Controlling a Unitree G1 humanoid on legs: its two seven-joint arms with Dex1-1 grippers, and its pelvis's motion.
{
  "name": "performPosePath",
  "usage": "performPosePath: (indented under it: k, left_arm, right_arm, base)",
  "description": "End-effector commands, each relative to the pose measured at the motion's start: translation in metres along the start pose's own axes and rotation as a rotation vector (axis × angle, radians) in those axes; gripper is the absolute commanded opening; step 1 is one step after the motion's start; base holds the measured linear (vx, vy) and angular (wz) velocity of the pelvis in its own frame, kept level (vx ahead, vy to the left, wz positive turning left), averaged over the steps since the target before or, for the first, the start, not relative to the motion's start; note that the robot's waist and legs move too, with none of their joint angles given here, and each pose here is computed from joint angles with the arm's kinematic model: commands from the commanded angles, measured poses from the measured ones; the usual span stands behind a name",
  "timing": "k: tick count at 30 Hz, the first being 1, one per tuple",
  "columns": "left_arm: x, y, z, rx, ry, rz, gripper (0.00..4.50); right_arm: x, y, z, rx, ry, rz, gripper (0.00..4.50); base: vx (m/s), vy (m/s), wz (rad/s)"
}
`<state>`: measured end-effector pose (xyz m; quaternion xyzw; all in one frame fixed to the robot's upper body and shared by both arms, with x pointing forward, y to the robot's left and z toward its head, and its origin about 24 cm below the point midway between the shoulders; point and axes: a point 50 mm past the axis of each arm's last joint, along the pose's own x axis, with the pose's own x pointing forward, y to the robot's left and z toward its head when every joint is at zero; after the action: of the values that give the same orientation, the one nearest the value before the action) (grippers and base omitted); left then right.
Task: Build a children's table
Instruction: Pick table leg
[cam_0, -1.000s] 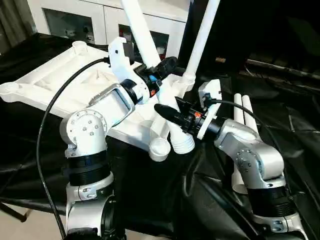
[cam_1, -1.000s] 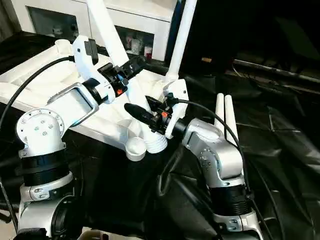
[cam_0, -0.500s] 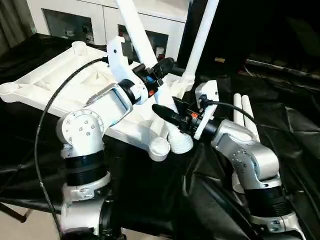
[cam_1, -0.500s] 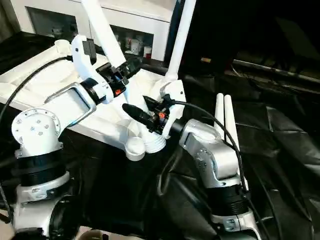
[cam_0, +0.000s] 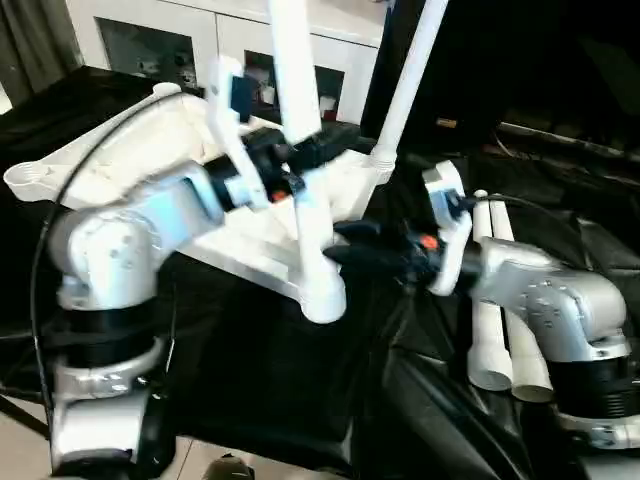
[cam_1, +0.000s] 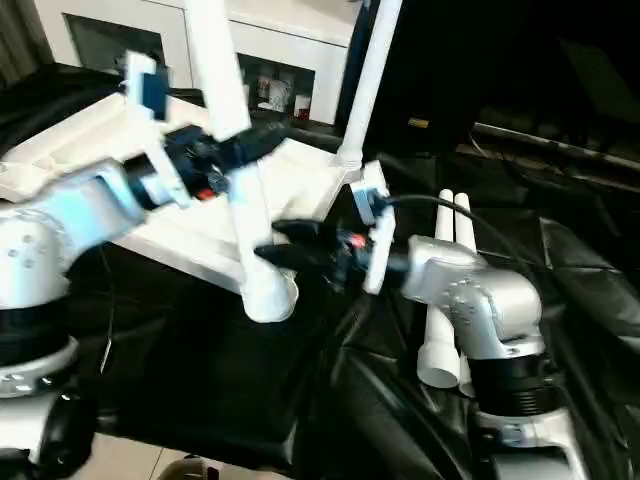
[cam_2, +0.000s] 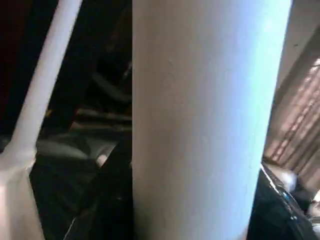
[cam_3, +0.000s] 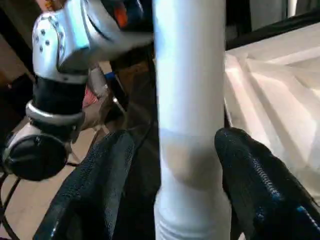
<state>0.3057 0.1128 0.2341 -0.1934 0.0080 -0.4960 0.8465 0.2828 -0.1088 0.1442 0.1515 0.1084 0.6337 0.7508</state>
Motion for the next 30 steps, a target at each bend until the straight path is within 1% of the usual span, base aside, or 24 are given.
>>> performPosePath:
  k: [1,2,5,6,12,16,20,21,23,24,25,26,27,28,30]
  left_arm:
    - [0.008,-0.018,0.013,0.038,-0.071,-0.135,1.81]
    - [0.008,-0.018,0.014,0.03,-0.081,-0.136,1.81]
    - [0.011,-0.017,0.013,0.032,-0.078,-0.144,1.81]
    - [0.011,-0.017,0.013,0.032,-0.075,-0.147,1.81]
    - [0.016,-0.016,0.013,0.034,-0.072,-0.141,1.8]
    - [0.016,-0.015,0.012,0.031,-0.072,-0.138,1.8]
    - [0.015,-0.012,0.008,0.042,-0.044,-0.114,1.8]
    - [0.015,-0.009,0.007,0.025,-0.035,-0.091,2.15]
    - [0.015,-0.009,0.007,0.02,-0.036,-0.09,2.5]
    - [0.015,-0.001,0.007,-0.013,-0.057,-0.011,2.53]
    - [0.015,0.0,0.007,-0.011,-0.057,-0.007,2.53]
    - [0.015,0.002,0.007,0.015,-0.062,0.028,2.58]
    - [0.015,0.008,0.004,0.039,-0.053,0.114,2.85]
    - [0.015,0.009,0.003,0.04,-0.051,0.122,2.94]
    - [0.014,0.015,-0.002,0.024,-0.03,0.207,2.97]
  right_arm:
    - [0.009,0.009,-0.006,0.031,0.041,0.082,2.97]
    - [0.01,0.01,-0.007,0.037,0.045,0.085,2.69]
    - [0.01,0.011,-0.008,0.048,0.058,0.093,2.56]
    - [0.01,0.012,-0.008,0.049,0.06,0.094,2.29]
    - [0.011,0.011,-0.011,0.059,0.055,0.095,2.05]
    - [0.013,0.012,-0.013,0.063,0.054,0.1,2.02]
    - [0.015,0.01,-0.013,0.052,0.036,0.076,2.01]
    - [0.015,0.009,-0.012,0.047,0.03,0.062,2.01]
    - [0.015,0.009,-0.012,0.046,0.029,0.061,2.01]
    - [0.016,0.006,-0.009,0.023,0.003,0.011,2.01]
    - [0.016,0.005,-0.009,0.022,0.002,0.01,2.01]
    - [0.017,0.005,-0.008,0.014,-0.007,-0.003,1.99]
    - [0.017,0.002,-0.006,0.006,-0.024,-0.031,1.97]
    - [0.017,0.002,-0.006,0.005,-0.026,-0.033,1.96]
    - [0.019,-0.001,-0.004,-0.008,-0.046,-0.062,1.95]
  base:
    - [0.0,0.0,0.0]
    - [0.0,0.0,0.0]
    - [0.0,0.0,0.0]
    - [0.0,0.0,0.0]
    - [0.0,0.0,0.0]
    - [0.0,0.0,0.0]
    - [0.0,0.0,0.0]
    - [0.0,0.0,0.0]
    - [0.0,0.0,0.0]
    - [0.0,0.0,0.0]
    - [0.0,0.0,0.0]
    - [0.0,0.0,0.0]
    - [0.0,0.0,0.0]
    - [0.0,0.0,0.0]
    - [0.0,0.0,0.0]
